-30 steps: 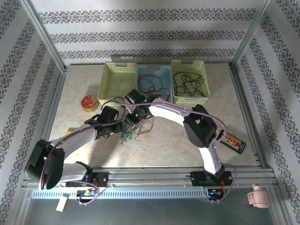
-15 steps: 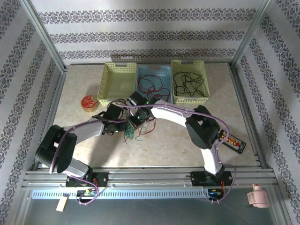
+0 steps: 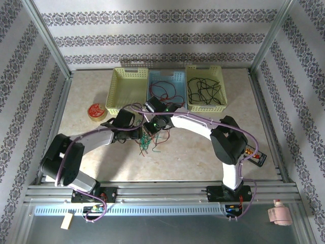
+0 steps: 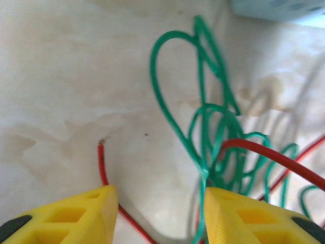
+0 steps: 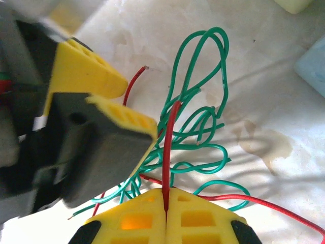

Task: Untangle the cables

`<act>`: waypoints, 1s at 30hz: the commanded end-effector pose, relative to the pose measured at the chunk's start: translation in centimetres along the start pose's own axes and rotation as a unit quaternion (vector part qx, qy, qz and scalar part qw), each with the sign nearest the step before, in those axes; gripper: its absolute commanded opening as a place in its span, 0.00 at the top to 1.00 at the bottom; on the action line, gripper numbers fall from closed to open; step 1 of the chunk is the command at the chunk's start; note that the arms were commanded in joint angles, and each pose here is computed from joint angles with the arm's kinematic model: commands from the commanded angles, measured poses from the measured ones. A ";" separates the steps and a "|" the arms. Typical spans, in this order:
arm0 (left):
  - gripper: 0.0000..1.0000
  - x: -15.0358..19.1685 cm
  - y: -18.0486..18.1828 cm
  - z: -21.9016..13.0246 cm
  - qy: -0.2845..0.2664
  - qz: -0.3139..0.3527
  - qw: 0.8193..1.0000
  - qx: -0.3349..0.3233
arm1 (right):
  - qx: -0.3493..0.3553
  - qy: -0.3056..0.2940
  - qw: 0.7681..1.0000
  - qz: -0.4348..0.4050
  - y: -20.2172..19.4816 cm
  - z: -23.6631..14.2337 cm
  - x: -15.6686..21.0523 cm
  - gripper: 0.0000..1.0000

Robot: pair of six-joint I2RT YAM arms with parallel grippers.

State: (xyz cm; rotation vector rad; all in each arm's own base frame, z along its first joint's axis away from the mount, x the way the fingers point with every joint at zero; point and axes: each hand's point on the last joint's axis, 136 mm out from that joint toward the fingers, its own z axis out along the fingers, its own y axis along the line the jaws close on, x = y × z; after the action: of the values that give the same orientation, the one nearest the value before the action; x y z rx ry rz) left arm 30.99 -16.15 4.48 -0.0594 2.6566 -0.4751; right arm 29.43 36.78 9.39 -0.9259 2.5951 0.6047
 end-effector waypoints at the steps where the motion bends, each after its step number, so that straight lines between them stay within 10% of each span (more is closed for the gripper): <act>1: 0.51 0.4 -1.3 -1.0 0.003 0.040 0.998 0.039 | -0.022 -0.036 0.999 0.013 0.5 -1.9 -1.3 1.00; 17: 0.53 -0.3 -0.1 2.1 -0.005 0.017 1.000 -0.024 | -0.072 -0.106 0.989 0.076 -0.1 -5.0 -3.2 1.00; 30: 0.53 2.7 2.2 2.8 0.041 0.035 0.997 -0.062 | 0.161 -0.344 0.921 0.083 -5.6 -22.0 -7.1 1.00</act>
State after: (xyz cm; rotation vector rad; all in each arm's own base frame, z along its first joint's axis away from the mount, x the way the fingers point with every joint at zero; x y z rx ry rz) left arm 32.26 -16.65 2.77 -0.0169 2.6493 -0.3980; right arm 33.36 29.38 26.92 -0.4406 2.1499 0.5871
